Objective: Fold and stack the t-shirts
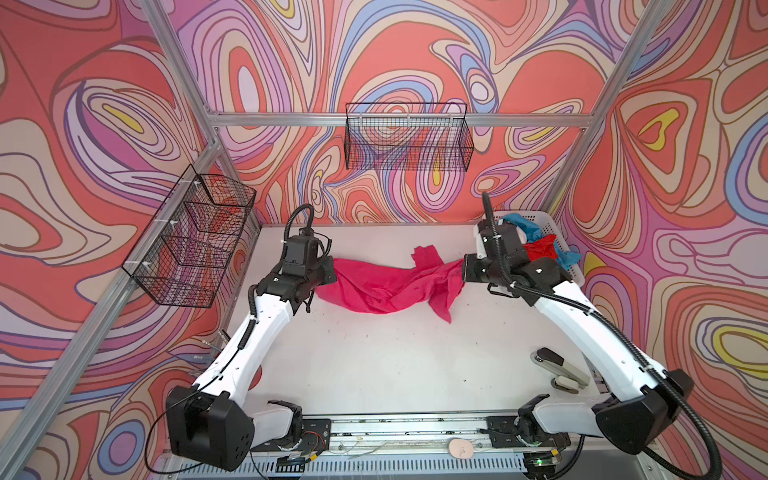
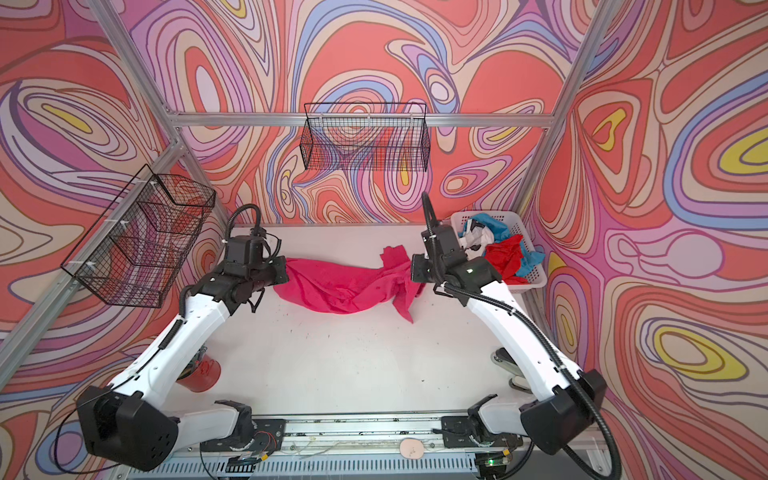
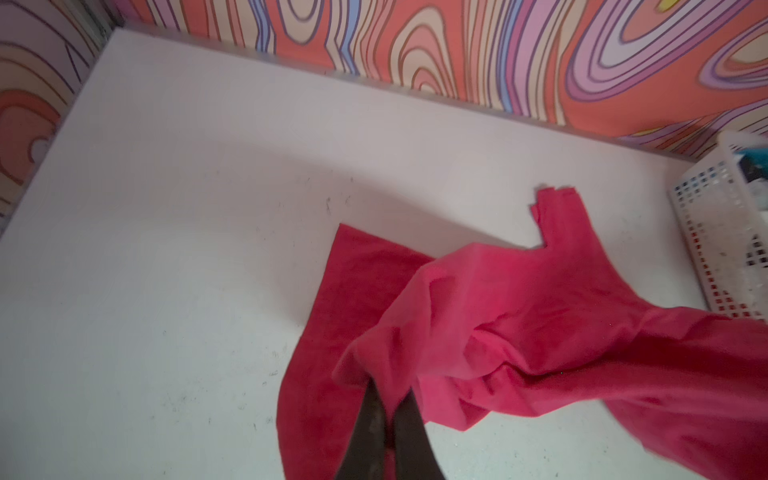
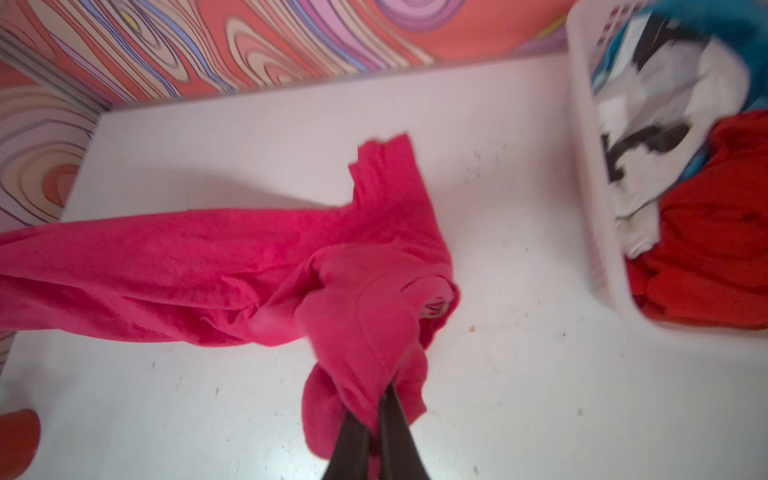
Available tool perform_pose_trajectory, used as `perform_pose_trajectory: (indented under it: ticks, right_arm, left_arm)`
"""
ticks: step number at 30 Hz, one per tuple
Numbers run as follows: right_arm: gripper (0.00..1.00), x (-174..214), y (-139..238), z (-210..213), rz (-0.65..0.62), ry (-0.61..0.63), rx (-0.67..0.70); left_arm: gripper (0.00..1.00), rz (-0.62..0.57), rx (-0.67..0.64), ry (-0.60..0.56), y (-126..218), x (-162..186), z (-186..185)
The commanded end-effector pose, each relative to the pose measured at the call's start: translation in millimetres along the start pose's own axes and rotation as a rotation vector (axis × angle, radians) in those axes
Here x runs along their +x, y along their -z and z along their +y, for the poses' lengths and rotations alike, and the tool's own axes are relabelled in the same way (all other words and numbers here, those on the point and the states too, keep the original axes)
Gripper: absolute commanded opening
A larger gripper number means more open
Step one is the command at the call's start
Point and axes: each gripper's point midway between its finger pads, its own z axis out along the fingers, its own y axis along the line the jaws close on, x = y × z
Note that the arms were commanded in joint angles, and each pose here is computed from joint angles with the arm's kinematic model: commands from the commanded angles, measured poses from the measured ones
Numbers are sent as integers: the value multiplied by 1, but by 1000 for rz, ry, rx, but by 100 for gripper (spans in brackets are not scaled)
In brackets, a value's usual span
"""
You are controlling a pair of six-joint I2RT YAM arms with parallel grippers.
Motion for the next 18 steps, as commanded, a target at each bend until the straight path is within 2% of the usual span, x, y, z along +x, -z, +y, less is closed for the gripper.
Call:
perform_pose_trajectory:
  ticks: [1,7,10,12,14,16,18]
  right_arm:
    - [0,-25,42,-5,-66,58,37]
    - [0,-86,128,12,-288,87,-57]
    - [0,-92,143,8,-310,100,-36]
    - [0,-85,130,-3,-274,118,35]
    - [0,-69,104,-17,-207,137,117]
    - [0,-44,65,-33,-103,153,189]
    - [0,-19,25,-44,4,133,187]
  left_arm:
    - [0,-111,25,-43,43,-35,-7]
    - [0,-330,46,-65,122,-90,-14]
    - [0,-373,23,-62,143,-102,-11]
    - [0,-342,-9,-63,138,-102,-7]
    - [0,-275,-47,-71,117,-95,-3]
    - [0,-179,-72,-72,85,-80,1]
    - [0,-88,-87,-66,49,-63,5]
